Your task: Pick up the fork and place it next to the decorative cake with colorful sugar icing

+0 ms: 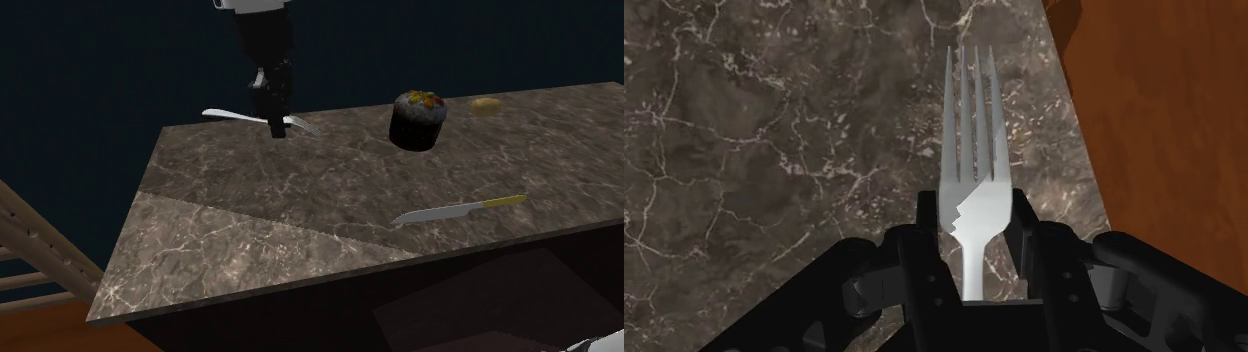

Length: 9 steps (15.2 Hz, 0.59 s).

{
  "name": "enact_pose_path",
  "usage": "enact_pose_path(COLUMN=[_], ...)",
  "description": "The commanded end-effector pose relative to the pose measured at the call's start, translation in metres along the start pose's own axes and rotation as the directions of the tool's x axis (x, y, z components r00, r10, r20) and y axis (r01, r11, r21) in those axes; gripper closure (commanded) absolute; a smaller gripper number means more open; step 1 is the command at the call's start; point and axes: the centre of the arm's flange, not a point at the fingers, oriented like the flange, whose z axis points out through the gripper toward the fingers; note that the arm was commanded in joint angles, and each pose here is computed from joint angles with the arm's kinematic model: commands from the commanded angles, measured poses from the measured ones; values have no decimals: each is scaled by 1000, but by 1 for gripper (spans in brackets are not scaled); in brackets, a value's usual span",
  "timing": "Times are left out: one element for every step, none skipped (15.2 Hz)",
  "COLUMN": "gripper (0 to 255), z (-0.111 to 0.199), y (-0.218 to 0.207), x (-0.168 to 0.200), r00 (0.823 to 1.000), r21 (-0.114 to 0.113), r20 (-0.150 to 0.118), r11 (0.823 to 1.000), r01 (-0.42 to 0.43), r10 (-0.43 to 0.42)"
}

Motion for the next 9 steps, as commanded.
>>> enact_pose_path(gripper=[255,255,255,255,255,255,255,255,255], z=[1,2,3,4,5,6,6,7,8], y=[12,17,22,28,33,39,44,49,55], x=[-24,-36,-48,-60,-72,-84,-96,-108,-120], r00=[1000,1000,1000,1000,1000,1000,1000,1000,1000], r21=[0,0,0,0,0,0,0,0,0], r20=[0,0,0,0,0,0,0,0,0], r11=[1000,1000,1000,1000,1000,1000,1000,1000,1000], r01=[0,0,0,0,0,0,0,0,0], r10=[0,0,0,0,0,0,0,0,0])
